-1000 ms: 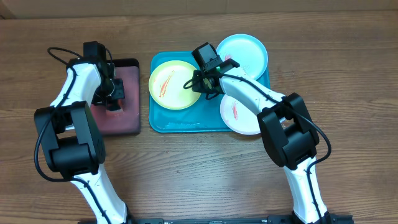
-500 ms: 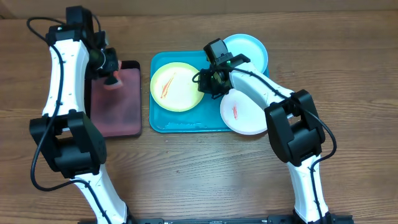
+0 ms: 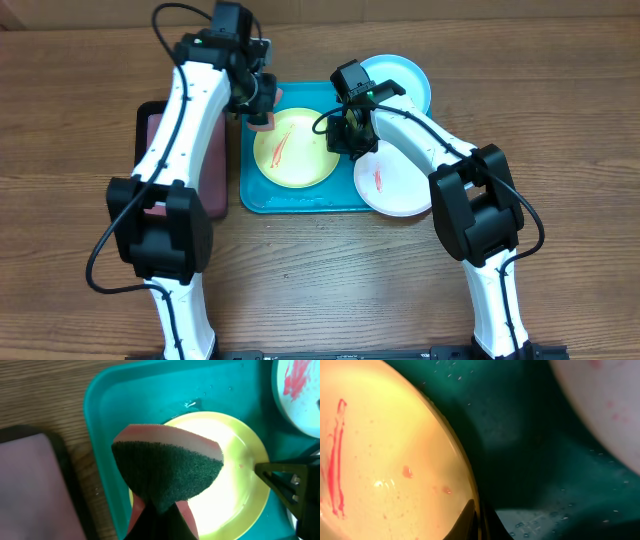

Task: Clean dirty plates on tray and stack at the side
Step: 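Scrub the yellow plate with the sponge in the left gripper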

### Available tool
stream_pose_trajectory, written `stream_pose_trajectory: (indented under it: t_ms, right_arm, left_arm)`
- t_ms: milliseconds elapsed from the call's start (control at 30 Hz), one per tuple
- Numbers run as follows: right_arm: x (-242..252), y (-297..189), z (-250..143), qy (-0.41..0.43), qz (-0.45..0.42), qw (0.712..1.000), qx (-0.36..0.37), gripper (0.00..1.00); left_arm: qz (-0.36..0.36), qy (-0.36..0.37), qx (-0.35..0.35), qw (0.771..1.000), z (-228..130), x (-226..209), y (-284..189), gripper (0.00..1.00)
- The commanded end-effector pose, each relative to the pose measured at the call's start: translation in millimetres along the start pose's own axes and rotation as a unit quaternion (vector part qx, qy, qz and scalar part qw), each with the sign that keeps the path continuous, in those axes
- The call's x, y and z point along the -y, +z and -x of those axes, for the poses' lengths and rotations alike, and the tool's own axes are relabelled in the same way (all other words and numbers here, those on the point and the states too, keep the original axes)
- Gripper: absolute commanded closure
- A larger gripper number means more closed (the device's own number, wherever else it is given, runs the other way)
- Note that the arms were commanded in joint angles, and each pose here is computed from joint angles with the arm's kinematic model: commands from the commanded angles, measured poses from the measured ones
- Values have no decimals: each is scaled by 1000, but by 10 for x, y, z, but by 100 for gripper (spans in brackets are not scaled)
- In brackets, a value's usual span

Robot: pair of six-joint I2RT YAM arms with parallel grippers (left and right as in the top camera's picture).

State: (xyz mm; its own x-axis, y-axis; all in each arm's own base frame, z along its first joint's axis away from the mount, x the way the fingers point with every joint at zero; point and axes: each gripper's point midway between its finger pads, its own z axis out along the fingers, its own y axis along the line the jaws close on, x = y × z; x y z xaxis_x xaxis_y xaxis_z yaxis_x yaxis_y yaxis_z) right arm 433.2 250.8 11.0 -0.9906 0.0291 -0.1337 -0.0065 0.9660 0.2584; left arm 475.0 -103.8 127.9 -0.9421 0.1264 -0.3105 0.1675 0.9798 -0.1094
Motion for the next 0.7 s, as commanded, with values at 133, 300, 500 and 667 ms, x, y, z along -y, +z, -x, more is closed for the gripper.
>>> stream_pose_trajectory:
  t_ms: [133, 300, 500, 667]
  right_arm:
    - [129, -23, 87, -9, -40, 999, 22, 96]
    - [124, -23, 95, -9, -39, 999, 23, 96]
    - [106, -22, 110, -10, -35, 999, 26, 96]
    - [98, -22, 117, -10, -33, 999, 27, 96]
  left_arm:
    - [12, 16, -64, 998, -199, -17, 677, 96]
    - [-21, 49, -120, 991, -458, 122, 1146, 96]
    - [-68, 79, -158, 982, -678, 421, 1328, 96]
    - [-196, 151, -176, 953, -866, 942, 1171, 96]
